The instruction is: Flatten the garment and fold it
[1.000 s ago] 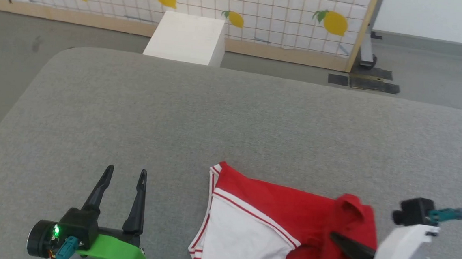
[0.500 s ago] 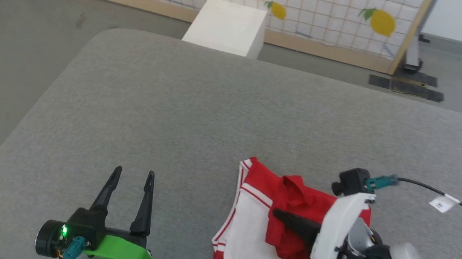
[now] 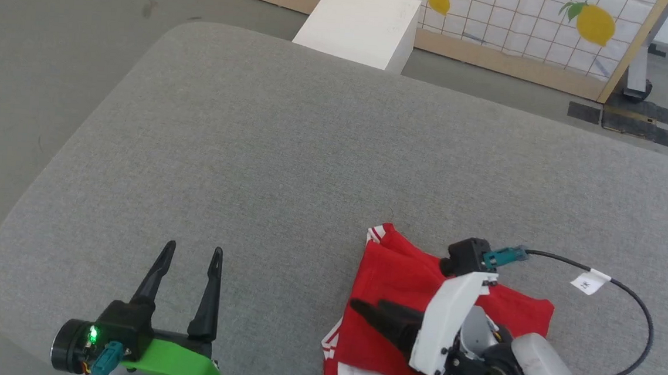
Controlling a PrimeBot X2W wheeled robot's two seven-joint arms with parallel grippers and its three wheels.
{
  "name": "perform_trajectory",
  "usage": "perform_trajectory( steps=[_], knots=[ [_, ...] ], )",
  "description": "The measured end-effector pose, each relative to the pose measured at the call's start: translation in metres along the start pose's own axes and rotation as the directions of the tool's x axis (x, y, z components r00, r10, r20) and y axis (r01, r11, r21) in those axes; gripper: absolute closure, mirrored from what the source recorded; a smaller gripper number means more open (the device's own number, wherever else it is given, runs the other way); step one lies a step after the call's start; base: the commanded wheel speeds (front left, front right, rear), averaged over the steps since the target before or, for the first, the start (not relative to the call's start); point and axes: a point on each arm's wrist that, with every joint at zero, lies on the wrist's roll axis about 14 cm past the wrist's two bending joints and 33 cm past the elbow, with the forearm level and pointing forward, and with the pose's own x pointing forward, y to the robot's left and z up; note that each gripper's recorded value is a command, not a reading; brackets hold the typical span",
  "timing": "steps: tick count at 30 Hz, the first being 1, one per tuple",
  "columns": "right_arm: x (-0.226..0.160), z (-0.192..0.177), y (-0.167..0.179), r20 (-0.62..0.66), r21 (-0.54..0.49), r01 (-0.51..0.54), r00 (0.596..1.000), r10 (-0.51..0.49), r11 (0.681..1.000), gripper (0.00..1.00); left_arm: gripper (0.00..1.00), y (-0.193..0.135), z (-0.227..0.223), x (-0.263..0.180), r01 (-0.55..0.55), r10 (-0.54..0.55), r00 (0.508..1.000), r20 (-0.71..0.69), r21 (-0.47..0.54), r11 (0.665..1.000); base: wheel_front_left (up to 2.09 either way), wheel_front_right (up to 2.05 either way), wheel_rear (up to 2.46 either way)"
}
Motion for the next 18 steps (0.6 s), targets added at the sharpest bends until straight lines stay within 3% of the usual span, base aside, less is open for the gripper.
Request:
perform_trajectory(
  steps=[5, 10, 11, 13, 18],
  knots=[
    [-0.003, 0.021, 0.013, 0.079, -0.034, -0.024, 0.997, 0.026, 0.999, 0.00, 0.00, -0.006, 0.005, 0.003, 0.021, -0.021, 1.000, 0.019, -0.005, 1.000, 0.00, 0.00, 0.00],
    [-0.024, 0.069, 0.005, 0.252, -0.221, 0.098, 0.967, -0.040, 0.970, 0.00, 0.00, -0.012, 0.008, 0.007, 0.042, -0.042, 0.999, 0.034, -0.012, 0.999, 0.00, 0.00, 0.00],
    [-0.048, 0.100, -0.008, 0.372, -0.358, 0.223, 0.925, -0.081, 0.907, 0.00, 0.00, -0.016, 0.011, 0.009, 0.056, -0.055, 0.997, 0.045, -0.022, 0.998, 0.00, 0.00, 0.00],
    [-0.070, 0.120, -0.017, 0.460, -0.432, 0.318, 0.883, -0.097, 0.844, 0.00, 0.00, -0.020, 0.013, 0.011, 0.068, -0.066, 0.996, 0.054, -0.027, 0.997, 0.00, 0.00, 0.00],
    [-0.123, 0.153, -0.033, 0.633, -0.488, 0.493, 0.768, -0.097, 0.720, 0.00, 0.00, -0.030, 0.019, 0.016, 0.104, -0.101, 0.992, 0.078, -0.034, 0.994, 0.00, 0.00, 0.00]
  ],
)
